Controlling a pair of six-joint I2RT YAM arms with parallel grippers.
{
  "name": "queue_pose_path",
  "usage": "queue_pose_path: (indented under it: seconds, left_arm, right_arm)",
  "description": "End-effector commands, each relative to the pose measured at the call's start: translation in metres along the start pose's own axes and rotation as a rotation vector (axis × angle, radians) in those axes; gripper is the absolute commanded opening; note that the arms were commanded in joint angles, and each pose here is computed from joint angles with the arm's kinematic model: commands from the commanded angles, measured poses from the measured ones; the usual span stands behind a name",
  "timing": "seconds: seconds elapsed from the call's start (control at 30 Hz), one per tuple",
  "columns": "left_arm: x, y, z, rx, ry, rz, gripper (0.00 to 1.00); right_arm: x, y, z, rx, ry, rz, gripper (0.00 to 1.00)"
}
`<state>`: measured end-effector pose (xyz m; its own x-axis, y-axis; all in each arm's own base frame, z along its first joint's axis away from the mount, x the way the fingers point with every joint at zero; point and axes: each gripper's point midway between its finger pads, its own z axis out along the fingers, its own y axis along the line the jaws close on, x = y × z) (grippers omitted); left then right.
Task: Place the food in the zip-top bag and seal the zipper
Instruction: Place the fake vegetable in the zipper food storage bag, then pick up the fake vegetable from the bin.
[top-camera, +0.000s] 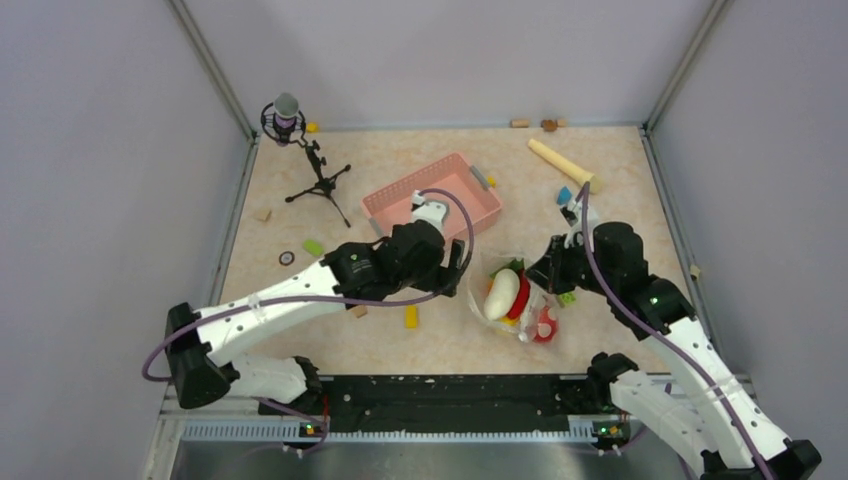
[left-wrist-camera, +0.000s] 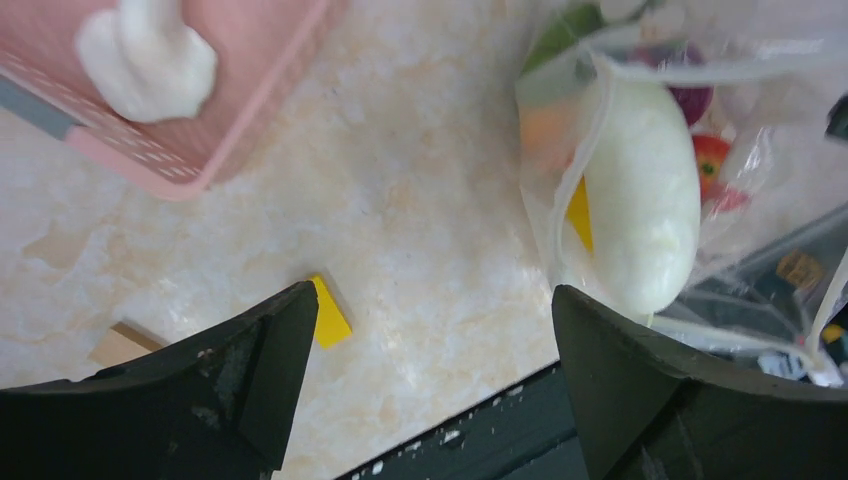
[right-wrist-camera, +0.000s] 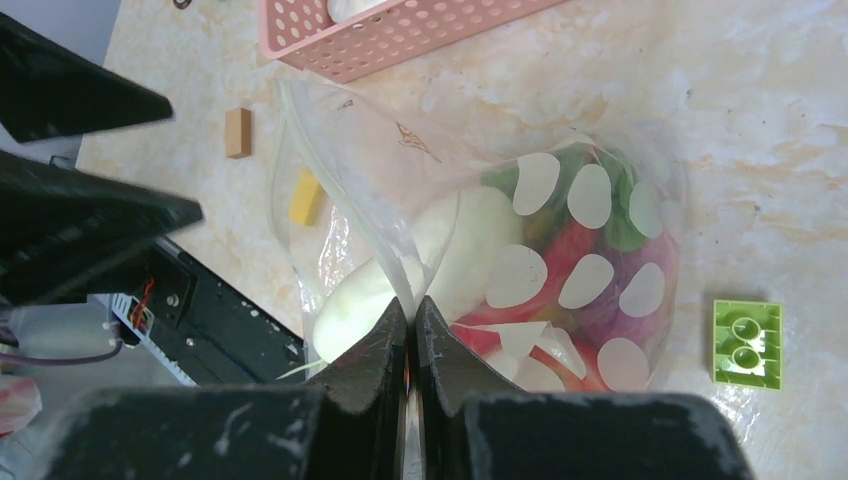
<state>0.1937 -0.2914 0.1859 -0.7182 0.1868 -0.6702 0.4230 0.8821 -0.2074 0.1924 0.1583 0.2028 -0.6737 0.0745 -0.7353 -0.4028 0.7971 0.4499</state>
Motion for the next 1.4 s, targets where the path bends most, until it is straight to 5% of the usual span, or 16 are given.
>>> queue_pose_path:
  seconds: [0.0, 0.23, 0.53, 0.83, 1.37]
  left_arm:
    - [-0.056, 0.034, -0.014, -0.098, -0.212, -0.143, 0.93]
    - [-0.110, 0.105, 0.015, -0.183, -0.250, -0.265, 0.97]
    - [-0.143, 0.162, 0.079, -0.221, -0.110, -0.224, 0.97]
    - [-0.105, 0.192, 0.147, -0.299, 0.137, -0.238, 0.95]
    - [-0.059, 0.202, 0.183, -0.309, 0.247, -0.241, 0.85]
  right_arm:
    - [-0.010, 0.005, -0.002, -0.024, -0.051, -0.026, 0.05]
    - [-0.009, 0.006, -0.003, -0.035, -0.050, -0.030, 0.05]
    - [-0.006, 0.006, -0.002, -0.038, -0.043, -0.030, 0.05]
    - [-0.007, 0.003, -0.002, -0.021, -0.051, -0.030, 0.05]
    - [-0.006, 0.001, -0.001, -0.013, -0.049, -0.028, 0.05]
